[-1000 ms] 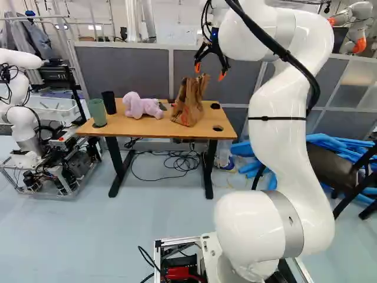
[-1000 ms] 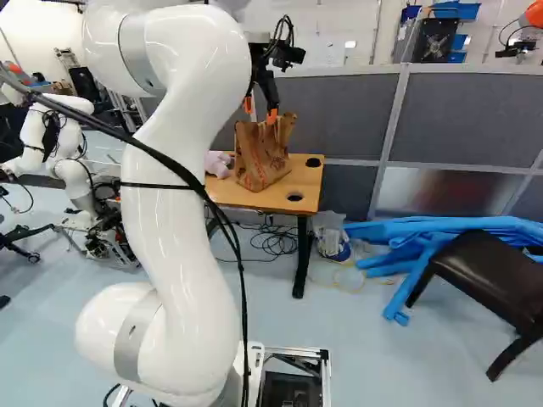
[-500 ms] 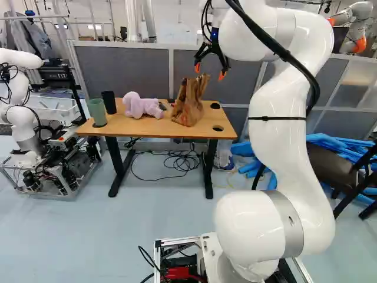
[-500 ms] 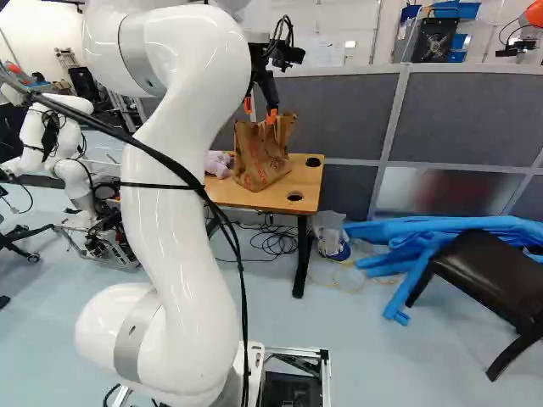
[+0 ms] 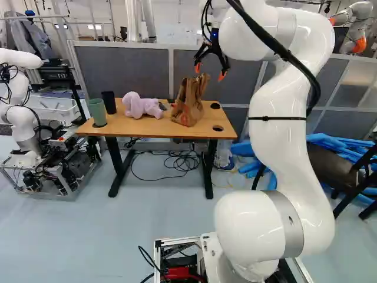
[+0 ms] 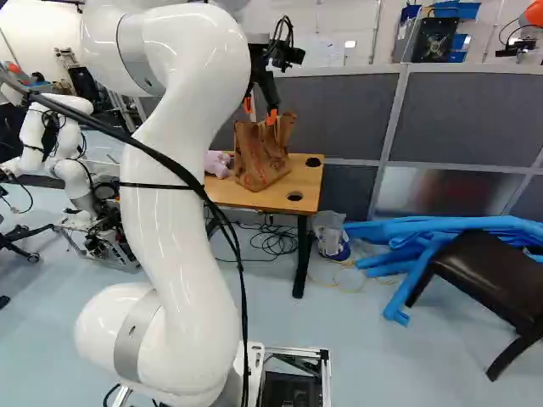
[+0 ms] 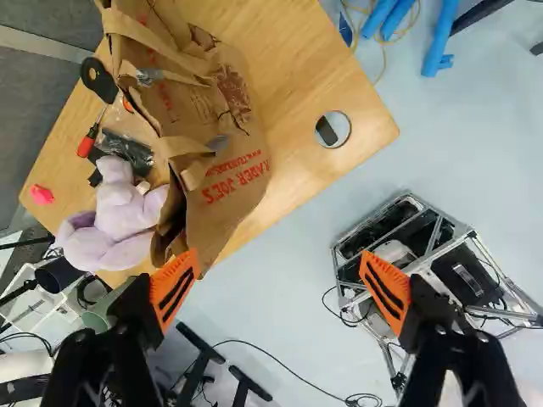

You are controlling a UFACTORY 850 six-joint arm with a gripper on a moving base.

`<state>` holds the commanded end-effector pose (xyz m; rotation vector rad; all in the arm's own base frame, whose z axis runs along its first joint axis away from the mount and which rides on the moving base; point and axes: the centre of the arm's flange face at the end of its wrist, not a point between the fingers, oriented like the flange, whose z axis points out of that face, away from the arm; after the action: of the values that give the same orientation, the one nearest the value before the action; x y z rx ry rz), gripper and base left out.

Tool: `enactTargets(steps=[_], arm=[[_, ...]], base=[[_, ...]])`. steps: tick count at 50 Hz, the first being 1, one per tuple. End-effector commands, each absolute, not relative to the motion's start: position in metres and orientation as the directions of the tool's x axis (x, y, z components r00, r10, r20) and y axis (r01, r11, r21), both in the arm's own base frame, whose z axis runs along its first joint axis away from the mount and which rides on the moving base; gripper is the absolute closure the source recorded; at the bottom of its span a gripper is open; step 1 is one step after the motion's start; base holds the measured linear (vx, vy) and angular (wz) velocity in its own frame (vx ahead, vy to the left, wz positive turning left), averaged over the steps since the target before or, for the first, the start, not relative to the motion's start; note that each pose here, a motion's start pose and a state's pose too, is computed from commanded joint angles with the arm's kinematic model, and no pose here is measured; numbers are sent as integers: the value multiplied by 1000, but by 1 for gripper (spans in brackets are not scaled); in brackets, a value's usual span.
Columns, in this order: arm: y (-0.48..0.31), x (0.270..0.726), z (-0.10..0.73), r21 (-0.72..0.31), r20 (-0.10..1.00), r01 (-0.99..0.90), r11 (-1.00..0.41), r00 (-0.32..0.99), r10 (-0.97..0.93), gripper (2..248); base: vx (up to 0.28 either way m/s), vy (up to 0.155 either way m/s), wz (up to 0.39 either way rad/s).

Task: Pick up the bag on the ground and place it on the table

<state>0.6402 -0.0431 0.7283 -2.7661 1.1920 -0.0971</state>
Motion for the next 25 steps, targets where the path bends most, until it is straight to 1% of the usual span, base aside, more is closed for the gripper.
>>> enactTargets(steps=[25], arm=[[-41, 638, 715, -168, 52, -695, -699, 702, -710, 3]], base=[[0, 0, 0]])
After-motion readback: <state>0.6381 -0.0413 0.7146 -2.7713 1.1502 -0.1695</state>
